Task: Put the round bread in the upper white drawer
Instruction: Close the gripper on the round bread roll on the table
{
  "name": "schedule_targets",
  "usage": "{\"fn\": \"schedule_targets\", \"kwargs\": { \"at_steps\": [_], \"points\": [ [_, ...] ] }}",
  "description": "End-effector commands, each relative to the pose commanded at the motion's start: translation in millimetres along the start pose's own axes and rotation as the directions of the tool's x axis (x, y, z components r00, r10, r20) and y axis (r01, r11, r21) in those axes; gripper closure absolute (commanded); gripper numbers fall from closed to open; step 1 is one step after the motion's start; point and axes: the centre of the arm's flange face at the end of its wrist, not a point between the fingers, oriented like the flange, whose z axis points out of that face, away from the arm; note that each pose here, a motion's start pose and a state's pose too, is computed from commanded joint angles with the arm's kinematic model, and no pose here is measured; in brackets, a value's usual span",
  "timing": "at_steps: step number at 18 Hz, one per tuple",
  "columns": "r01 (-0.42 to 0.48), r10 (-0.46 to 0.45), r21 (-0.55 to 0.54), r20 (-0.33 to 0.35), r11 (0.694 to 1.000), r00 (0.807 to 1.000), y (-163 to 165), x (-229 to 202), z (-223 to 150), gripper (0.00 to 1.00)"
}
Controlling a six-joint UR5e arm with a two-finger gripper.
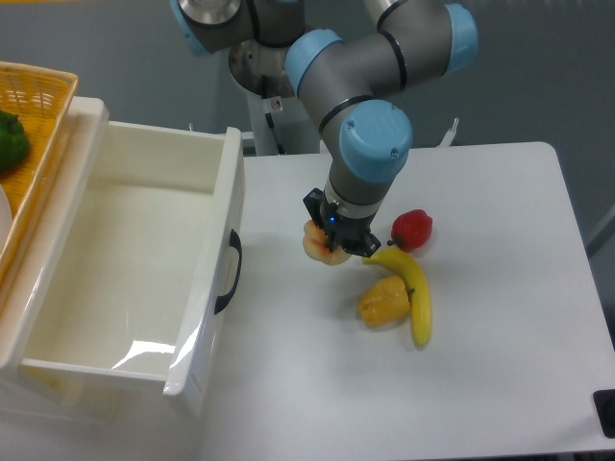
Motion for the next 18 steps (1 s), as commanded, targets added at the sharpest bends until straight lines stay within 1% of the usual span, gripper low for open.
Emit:
{"fn": "schedule_targets", "kwargs": {
  "at_steps": [7, 9, 11, 15, 17, 18],
  "points": [
    [0.005, -0.005, 0.008, 0.016, 1.000, 1.000, -2, -2, -8, 0.92],
    [0.026, -0.026, 0.009, 0.018, 1.000, 1.000, -2, -2, -9, 0.92],
    [0.028, -0.029, 0.012, 0.025, 1.000, 0.999, -3, -3, -13, 0.92],
    [0.053, -0.054, 0.045, 0.015, 0.998, 0.998, -9, 0, -16, 0.92],
    [0.073, -0.075, 0.068, 0.026, 0.995, 0.997, -12, 6, -27, 0.92],
    [0.090, -0.092, 0.085, 0.021, 0.992, 0.996, -14, 9, -29, 0.92]
  ]
}}
